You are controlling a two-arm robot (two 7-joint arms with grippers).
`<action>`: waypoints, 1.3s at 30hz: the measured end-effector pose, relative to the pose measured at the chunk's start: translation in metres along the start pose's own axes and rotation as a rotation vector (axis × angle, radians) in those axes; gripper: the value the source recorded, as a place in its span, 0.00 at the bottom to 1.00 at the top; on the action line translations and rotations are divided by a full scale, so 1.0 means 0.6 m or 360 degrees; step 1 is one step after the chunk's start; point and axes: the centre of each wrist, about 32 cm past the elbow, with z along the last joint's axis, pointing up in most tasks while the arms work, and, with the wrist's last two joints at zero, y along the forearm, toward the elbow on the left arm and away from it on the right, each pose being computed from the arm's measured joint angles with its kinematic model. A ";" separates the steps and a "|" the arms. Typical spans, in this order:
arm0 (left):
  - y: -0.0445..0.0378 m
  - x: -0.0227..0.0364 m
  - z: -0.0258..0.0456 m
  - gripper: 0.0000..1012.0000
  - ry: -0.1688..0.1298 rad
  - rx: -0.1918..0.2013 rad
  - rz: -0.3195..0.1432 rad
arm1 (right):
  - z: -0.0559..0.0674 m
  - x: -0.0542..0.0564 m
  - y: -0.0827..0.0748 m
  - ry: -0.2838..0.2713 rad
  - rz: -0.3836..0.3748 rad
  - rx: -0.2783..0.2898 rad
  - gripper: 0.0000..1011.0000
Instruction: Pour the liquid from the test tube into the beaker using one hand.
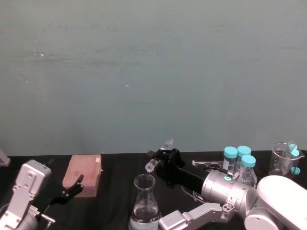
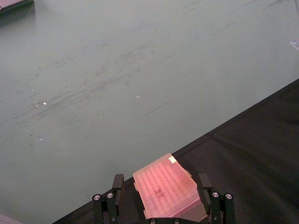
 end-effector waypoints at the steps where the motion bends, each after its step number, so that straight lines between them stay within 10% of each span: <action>1: 0.000 0.0000 0.000 0.99 0.0000 0.0000 0.0000 | 0.000 0.000 0.001 -0.0009 0.0000 0.0001 0.21; 39: 0.000 0.0000 0.000 0.99 0.0000 0.0000 0.0000 | -0.003 -0.011 0.009 -0.0216 -0.0028 0.0004 0.21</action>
